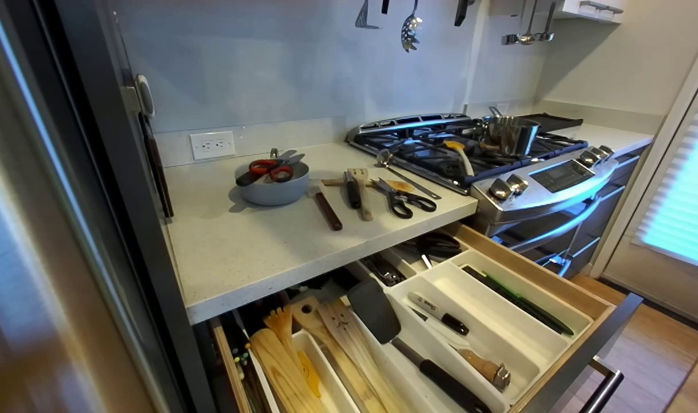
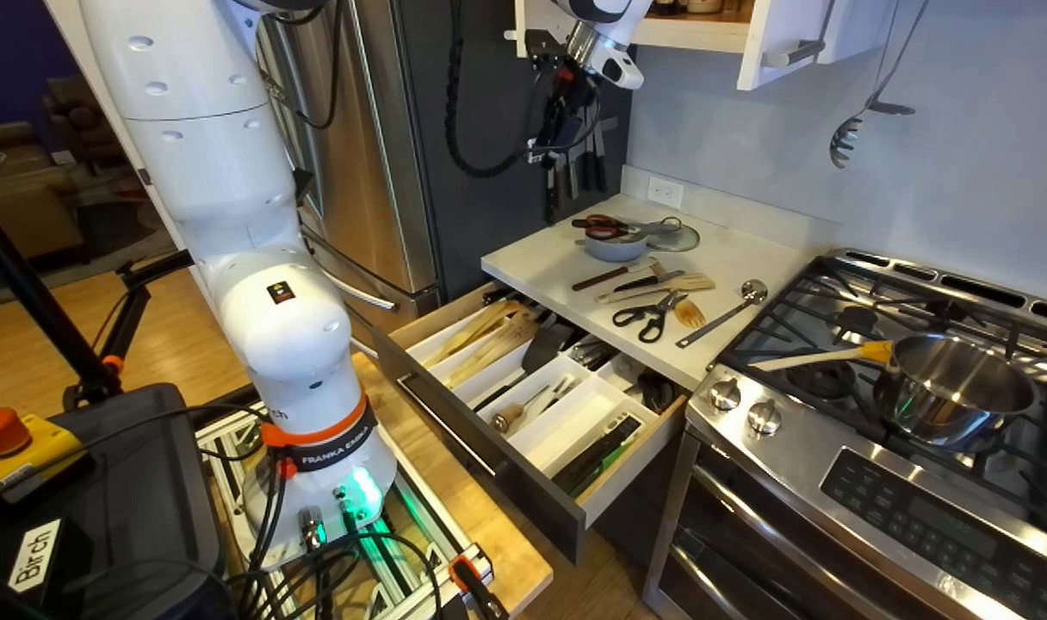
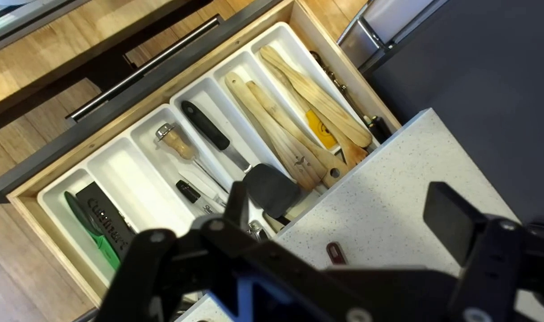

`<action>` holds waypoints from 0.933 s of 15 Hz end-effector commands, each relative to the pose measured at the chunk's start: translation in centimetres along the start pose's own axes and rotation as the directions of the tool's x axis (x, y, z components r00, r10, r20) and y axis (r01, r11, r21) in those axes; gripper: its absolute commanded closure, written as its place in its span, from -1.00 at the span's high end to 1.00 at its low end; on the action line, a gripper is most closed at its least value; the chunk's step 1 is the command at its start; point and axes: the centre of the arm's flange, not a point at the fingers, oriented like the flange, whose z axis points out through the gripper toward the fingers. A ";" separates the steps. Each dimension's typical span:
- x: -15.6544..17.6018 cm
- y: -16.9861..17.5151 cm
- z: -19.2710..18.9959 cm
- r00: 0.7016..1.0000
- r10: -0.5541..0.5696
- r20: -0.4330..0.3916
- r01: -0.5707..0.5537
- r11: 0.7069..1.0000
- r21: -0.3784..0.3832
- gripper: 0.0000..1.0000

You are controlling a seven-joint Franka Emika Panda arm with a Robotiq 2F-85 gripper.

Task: Remove the knife from the gray bowl top and put it on top of the pot on the stove

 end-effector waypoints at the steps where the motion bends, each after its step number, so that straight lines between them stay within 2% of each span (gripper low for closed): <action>1: 3.0 -4.7 2.7 0.983 0.181 -0.041 -0.179 0.983 0.048 1.00; 3: 5.1 -8.1 4.5 0.954 0.275 -0.115 -0.266 0.960 0.092 1.00; 5: 7.9 -11.5 6.8 0.936 0.319 -0.149 -0.306 0.946 0.105 1.00; 9: 13.0 -16.4 11.2 0.915 0.334 -0.228 -0.340 0.940 0.010 1.00; 10: 13.7 -16.9 11.6 0.933 0.311 -0.180 -0.323 0.945 -0.041 1.00; 11: 14.0 -17.2 12.0 0.953 0.276 -0.124 -0.285 0.957 -0.059 1.00; 12: 11.1 -14.3 13.3 0.937 0.302 -0.175 -0.309 0.951 -0.013 1.00; 14: 12.3 -15.0 13.8 0.946 0.287 -0.149 -0.296 0.954 -0.042 1.00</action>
